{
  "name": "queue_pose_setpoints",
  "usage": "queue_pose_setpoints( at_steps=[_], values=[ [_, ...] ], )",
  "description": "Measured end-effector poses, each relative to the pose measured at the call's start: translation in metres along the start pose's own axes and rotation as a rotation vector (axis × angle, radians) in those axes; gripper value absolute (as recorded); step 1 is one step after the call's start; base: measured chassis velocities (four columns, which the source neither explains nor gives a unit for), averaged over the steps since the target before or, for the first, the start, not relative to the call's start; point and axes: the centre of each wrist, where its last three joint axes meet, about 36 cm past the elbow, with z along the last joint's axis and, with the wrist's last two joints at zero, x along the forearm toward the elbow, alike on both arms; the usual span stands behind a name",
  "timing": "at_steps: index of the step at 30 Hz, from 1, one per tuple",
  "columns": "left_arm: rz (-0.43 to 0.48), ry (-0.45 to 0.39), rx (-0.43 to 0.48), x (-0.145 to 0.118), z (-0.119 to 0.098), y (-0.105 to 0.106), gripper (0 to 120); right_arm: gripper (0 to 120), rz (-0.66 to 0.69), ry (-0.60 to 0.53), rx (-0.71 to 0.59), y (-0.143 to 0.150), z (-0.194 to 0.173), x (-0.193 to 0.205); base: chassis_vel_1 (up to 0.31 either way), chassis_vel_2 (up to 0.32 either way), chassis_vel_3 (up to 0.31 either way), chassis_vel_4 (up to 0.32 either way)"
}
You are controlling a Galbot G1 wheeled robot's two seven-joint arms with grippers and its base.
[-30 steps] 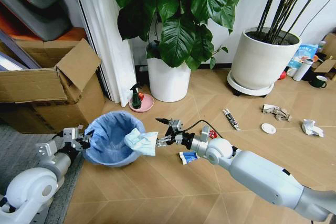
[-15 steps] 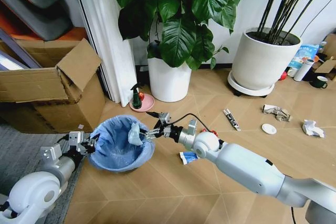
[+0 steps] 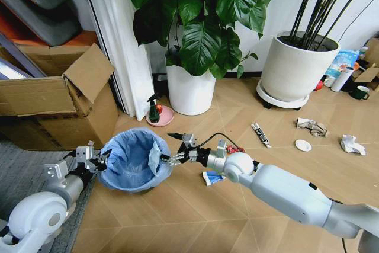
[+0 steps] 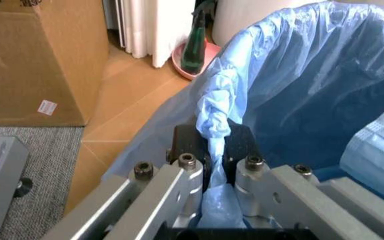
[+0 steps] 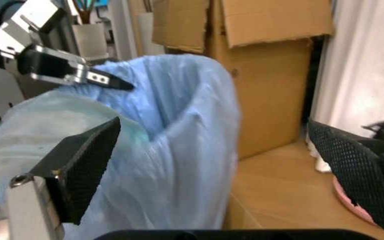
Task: Pick up the trash bin and place the garbage on the floor into it.
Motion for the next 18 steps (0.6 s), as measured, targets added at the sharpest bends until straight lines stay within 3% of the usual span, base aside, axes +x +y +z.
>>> queue_pose_setpoints(
  at_steps=[18],
  values=[
    [-0.003,0.000,0.008,0.000,-0.001,0.000,1,100,0.083,-0.009,0.013,-0.014,-0.001,0.052,0.000,0.000,0.000,0.000]
  ],
)
